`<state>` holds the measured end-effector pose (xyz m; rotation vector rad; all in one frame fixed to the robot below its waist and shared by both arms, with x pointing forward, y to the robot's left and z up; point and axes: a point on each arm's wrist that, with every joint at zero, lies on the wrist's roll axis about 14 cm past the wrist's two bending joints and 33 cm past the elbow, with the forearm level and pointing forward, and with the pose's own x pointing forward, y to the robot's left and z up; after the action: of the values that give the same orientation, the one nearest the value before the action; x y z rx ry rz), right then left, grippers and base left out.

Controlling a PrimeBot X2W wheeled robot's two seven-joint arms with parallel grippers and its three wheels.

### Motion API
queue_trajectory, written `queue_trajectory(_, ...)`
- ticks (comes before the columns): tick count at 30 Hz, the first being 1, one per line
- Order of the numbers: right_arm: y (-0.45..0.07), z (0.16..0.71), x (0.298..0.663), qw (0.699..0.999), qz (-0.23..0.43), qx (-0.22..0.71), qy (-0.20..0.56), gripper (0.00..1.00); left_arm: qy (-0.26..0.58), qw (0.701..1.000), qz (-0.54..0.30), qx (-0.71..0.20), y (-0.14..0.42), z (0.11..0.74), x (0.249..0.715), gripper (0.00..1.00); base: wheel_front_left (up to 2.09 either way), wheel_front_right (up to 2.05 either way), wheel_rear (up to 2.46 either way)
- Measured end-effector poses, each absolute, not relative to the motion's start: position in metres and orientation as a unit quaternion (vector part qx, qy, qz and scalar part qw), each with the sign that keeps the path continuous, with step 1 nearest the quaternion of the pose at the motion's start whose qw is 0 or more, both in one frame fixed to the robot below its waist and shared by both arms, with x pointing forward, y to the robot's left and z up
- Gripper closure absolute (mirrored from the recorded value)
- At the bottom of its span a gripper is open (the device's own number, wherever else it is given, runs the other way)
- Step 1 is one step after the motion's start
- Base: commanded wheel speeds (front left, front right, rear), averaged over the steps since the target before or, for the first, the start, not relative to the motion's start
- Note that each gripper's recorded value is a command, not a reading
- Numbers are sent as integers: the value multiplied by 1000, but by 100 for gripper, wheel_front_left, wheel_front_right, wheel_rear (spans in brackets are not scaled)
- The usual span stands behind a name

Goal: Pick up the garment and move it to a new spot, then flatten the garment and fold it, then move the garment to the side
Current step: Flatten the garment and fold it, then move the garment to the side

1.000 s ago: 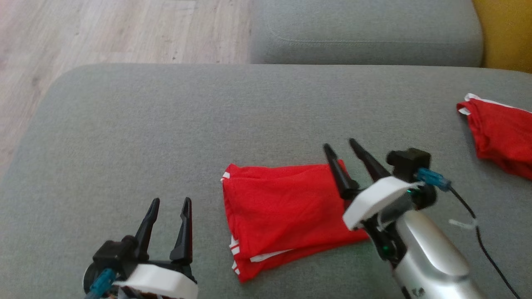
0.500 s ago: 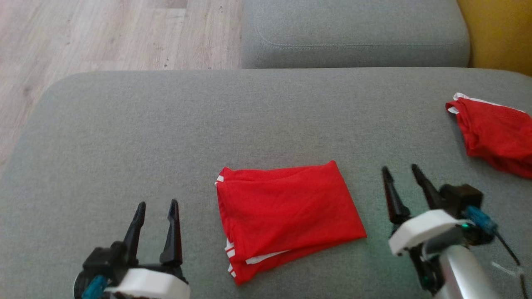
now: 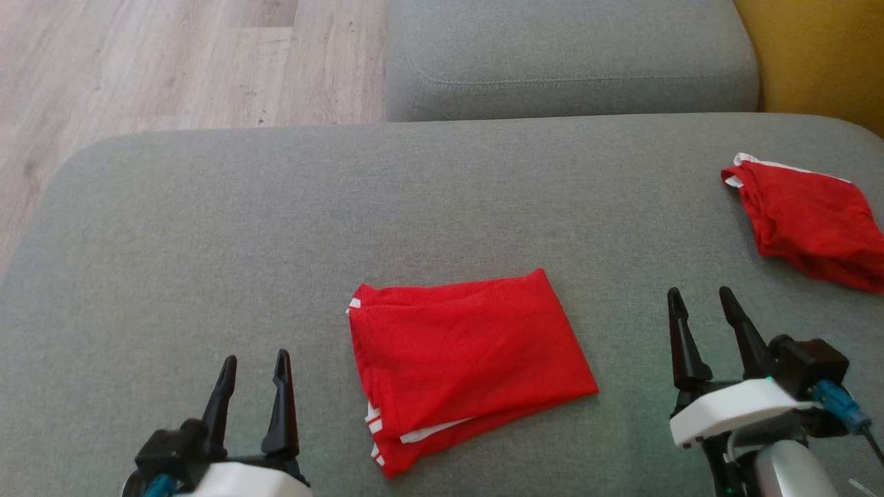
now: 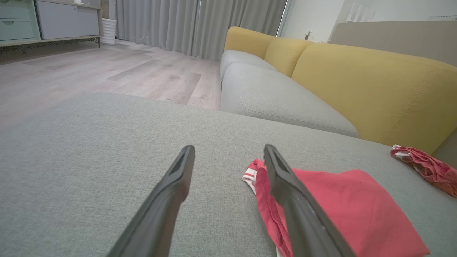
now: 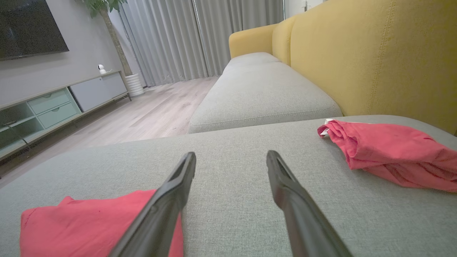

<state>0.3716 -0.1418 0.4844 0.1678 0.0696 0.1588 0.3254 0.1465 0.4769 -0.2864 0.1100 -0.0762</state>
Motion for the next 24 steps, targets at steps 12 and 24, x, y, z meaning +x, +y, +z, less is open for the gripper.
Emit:
queue_trajectory(12,-141,482,370,992,81,85,41,0,57,988,-35,-140,149,474,326,0,0,0,0)
queue_trajectory(24,-109,482,404,985,129,47,100,0,61,988,-13,-144,161,468,321,0,0,0,0)
